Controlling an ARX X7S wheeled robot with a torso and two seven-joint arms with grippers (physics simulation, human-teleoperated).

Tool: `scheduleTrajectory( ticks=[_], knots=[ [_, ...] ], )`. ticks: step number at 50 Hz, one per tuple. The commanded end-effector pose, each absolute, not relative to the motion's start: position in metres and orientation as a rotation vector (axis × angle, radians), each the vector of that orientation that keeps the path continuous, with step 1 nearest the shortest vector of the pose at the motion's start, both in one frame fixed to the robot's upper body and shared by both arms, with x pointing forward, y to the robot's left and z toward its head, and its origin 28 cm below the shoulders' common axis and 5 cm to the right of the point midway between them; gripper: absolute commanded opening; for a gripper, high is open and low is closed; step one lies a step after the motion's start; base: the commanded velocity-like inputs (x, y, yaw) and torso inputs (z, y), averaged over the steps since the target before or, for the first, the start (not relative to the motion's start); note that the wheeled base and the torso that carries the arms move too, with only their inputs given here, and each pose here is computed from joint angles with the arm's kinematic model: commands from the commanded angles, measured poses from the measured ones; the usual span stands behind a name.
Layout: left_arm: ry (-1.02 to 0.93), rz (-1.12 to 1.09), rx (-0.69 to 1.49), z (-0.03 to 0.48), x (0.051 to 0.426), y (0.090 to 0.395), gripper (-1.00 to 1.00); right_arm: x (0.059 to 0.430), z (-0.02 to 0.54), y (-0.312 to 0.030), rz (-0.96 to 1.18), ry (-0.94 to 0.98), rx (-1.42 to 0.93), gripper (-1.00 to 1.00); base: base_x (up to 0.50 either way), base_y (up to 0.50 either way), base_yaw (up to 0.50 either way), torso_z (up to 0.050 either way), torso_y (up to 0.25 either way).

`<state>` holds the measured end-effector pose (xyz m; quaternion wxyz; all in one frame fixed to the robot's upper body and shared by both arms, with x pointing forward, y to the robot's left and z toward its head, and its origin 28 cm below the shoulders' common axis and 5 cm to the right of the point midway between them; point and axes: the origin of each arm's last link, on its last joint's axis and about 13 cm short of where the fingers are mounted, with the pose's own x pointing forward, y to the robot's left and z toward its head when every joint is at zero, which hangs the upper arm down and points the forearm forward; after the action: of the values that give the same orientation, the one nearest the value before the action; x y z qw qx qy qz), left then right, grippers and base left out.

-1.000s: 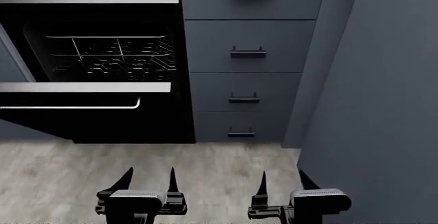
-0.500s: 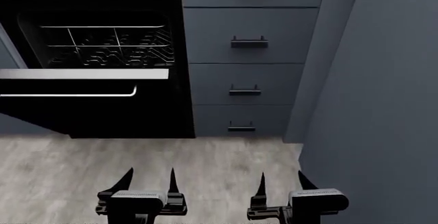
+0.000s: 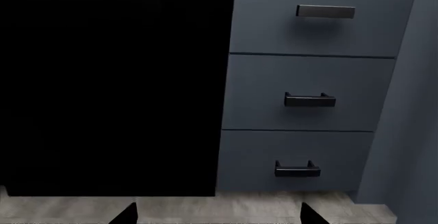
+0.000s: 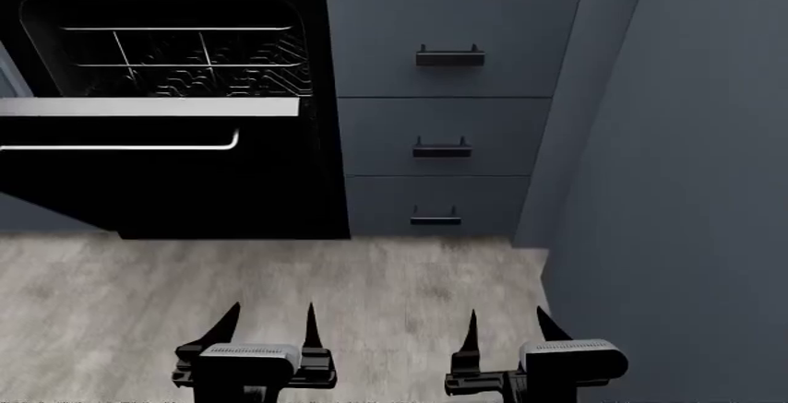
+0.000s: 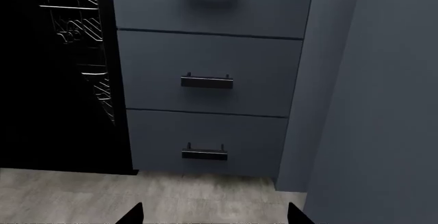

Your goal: Close the dishwasher door

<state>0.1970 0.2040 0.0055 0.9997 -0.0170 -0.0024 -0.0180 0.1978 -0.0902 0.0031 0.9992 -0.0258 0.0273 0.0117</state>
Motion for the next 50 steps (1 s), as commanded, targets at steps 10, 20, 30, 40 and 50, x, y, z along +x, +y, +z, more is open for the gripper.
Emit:
scheduleTrajectory(
  ticks=[10, 20, 30, 40, 50],
  knots=[
    [-0.007, -0.045, -0.036, 0.0054, 0.1968, 0.2038, 1.0, 0.1982, 0.0021, -0.09, 0.021, 0.056, -0.057, 1.0, 0.0, 0.0, 0.0, -0.05, 0.0],
    [-0.011, -0.045, -0.037, 0.0065, 0.1964, 0.2042, 1.0, 0.1978, 0.0034, -0.0896, 0.02, 0.051, -0.069, 1.0, 0.0, 0.0, 0.0, -0.05, 0.0],
    [-0.016, -0.043, -0.038, 0.0071, 0.1925, 0.2057, 1.0, 0.1941, 0.0065, -0.0882, 0.022, 0.04, -0.075, 1.0, 0.0, 0.0, 0.0, -0.05, 0.0],
    [-0.023, -0.044, -0.032, 0.0096, 0.1934, 0.2049, 1.0, 0.1954, 0.0073, -0.0899, 0.027, 0.033, -0.074, 1.0, 0.0, 0.0, 0.0, -0.05, 0.0],
    [-0.037, -0.028, -0.027, 0.0092, 0.1984, 0.2051, 1.0, 0.2011, 0.008, -0.091, 0.024, 0.027, -0.081, 1.0, 0.0, 0.0, 0.0, -0.05, 0.0]
  ],
)
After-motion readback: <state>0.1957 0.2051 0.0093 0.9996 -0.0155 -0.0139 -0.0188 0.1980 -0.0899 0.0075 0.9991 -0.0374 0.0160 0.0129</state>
